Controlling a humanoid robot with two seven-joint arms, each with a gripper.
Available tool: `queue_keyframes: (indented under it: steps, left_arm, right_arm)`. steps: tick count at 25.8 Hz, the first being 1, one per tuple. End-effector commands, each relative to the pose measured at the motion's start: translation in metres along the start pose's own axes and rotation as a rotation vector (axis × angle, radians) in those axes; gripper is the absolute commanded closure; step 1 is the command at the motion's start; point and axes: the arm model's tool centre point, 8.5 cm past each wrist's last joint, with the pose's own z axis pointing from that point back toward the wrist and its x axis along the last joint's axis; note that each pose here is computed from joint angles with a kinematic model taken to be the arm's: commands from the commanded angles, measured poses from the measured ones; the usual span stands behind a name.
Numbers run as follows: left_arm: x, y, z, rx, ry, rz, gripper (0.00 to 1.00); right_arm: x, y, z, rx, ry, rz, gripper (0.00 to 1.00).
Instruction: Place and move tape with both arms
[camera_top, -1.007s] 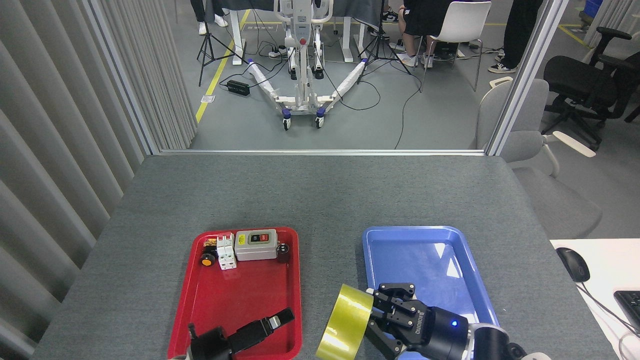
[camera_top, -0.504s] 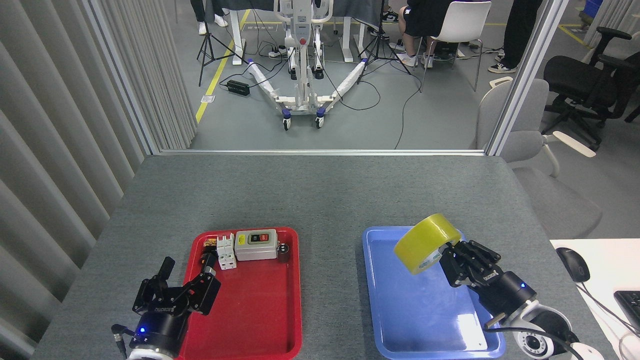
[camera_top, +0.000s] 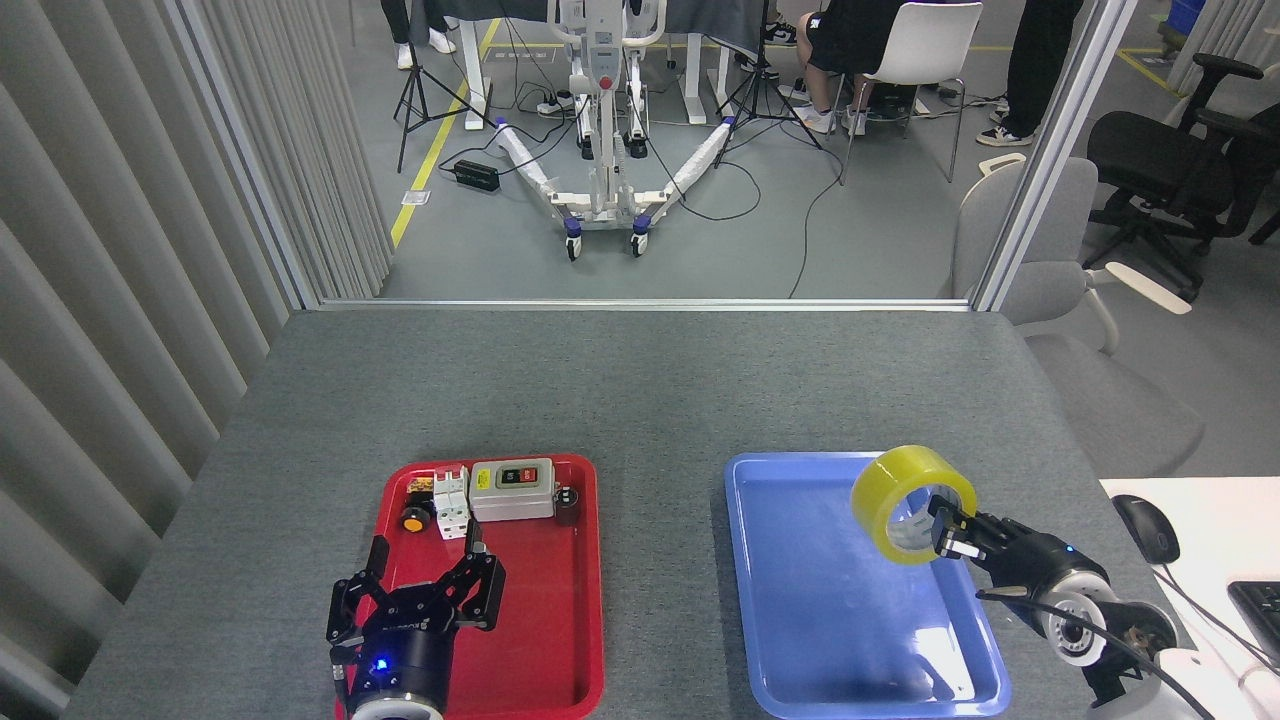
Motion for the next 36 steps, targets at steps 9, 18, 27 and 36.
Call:
queue_keyframes:
  steps: [9,18,27,36]
  left_arm:
    - [-0.018,-0.005,0.006,0.088,-0.095,-0.104,0.0]
    - [-0.023,-0.015,-0.012,0.055,-0.09,-0.121,0.0]
    - [-0.017,-0.017,-0.016,0.052,-0.092,-0.105,0.0]
    - [-0.019,-0.019,-0.018,0.056,-0.09,-0.106,0.0]
  right_arm:
    - [0.011,0.021,-0.022,0.381,0.126,-0.122,0.83]
    - [0.01,0.021,-0.055,0.429,0.188,-0.179,0.81]
    - [0.012,0.03,-0.064,0.451,0.164,-0.168,0.74]
    - [0.011,0.035,-0.067,0.455,0.165,-0.139,0.69]
